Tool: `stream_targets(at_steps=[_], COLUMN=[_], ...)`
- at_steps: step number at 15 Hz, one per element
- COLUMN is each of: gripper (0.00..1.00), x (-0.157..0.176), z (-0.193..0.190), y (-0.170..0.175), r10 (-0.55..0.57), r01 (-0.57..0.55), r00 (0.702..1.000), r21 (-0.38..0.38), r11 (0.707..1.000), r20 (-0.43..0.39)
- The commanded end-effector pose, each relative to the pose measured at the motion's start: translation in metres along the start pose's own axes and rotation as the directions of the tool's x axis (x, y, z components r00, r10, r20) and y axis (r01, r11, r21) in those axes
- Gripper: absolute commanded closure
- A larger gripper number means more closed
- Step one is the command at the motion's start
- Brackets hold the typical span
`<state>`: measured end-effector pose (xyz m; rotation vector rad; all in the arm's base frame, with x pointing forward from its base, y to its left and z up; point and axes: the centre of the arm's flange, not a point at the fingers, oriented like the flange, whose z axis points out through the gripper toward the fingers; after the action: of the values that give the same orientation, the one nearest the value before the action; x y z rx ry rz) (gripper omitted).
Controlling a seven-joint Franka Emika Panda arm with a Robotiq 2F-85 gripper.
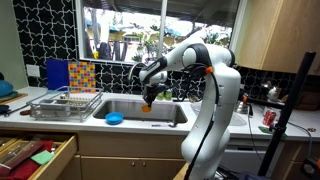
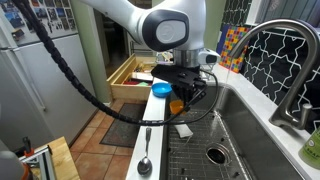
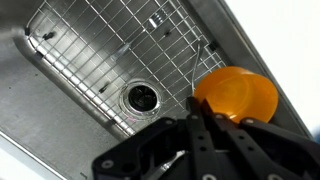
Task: Pour water into the blue and orange bowls
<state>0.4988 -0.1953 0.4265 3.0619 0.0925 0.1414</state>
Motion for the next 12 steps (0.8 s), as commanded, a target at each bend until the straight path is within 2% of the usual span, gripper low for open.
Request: stream_targets(at_steps=[1, 3, 6, 9, 12], gripper=[0.96, 0.99, 0.99, 0.99, 0.99], x=[0.0, 0.017, 0.048, 0.074, 0.092], z=[0.0, 0.005, 0.017, 0.037, 0.052], y=[0.0, 0.009, 0.02, 0.016, 0.01], r10=[0.002, 0.154, 0.297, 0.447, 0.58], r01=[-0.002, -0.155, -0.295, -0.44, -0.567], r00=[1.0, 0.986, 0.946, 0.88, 0.793], r21=[0.0, -0.011, 0.033, 0.081, 0.124], r11=[1.0, 0.988, 0.955, 0.894, 0.815], r20=[0.0, -0.069, -0.132, -0.161, -0.185])
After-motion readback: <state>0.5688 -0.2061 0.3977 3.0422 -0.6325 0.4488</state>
